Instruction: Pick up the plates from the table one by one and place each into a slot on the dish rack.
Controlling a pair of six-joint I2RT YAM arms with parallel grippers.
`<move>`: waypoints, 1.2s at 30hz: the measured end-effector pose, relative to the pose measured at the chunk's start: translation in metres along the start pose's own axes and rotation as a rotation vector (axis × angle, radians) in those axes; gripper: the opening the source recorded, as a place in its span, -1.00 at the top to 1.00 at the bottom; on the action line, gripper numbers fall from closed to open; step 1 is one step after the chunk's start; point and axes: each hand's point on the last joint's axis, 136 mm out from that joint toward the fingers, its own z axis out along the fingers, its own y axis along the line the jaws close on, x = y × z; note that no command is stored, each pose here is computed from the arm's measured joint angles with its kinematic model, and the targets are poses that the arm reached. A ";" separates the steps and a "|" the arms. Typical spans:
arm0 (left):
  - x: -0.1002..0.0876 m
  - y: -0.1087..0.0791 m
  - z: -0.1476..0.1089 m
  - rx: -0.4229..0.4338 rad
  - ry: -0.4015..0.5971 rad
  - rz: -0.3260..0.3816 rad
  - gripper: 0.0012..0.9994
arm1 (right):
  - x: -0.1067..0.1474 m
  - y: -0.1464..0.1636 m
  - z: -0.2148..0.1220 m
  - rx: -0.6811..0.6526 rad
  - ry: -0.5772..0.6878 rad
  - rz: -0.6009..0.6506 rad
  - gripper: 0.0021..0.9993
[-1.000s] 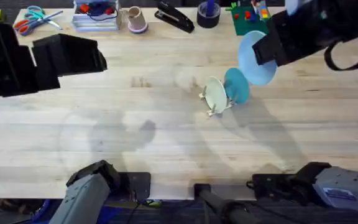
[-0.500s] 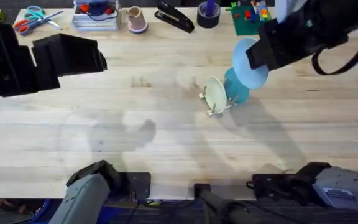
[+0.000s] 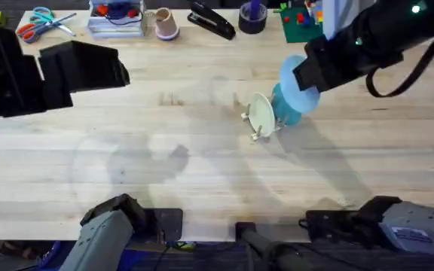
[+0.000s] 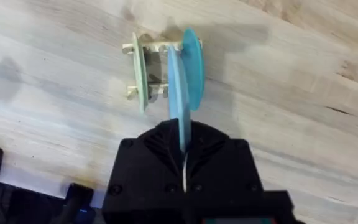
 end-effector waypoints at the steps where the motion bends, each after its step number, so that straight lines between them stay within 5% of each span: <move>1: 0.000 0.000 0.000 0.000 0.000 0.000 -0.99 | 0.000 0.000 0.000 0.000 0.000 0.000 0.95; 36: 0.000 0.000 0.000 0.000 0.000 0.000 -0.99 | 0.007 0.012 0.029 -0.012 0.067 -0.025 0.95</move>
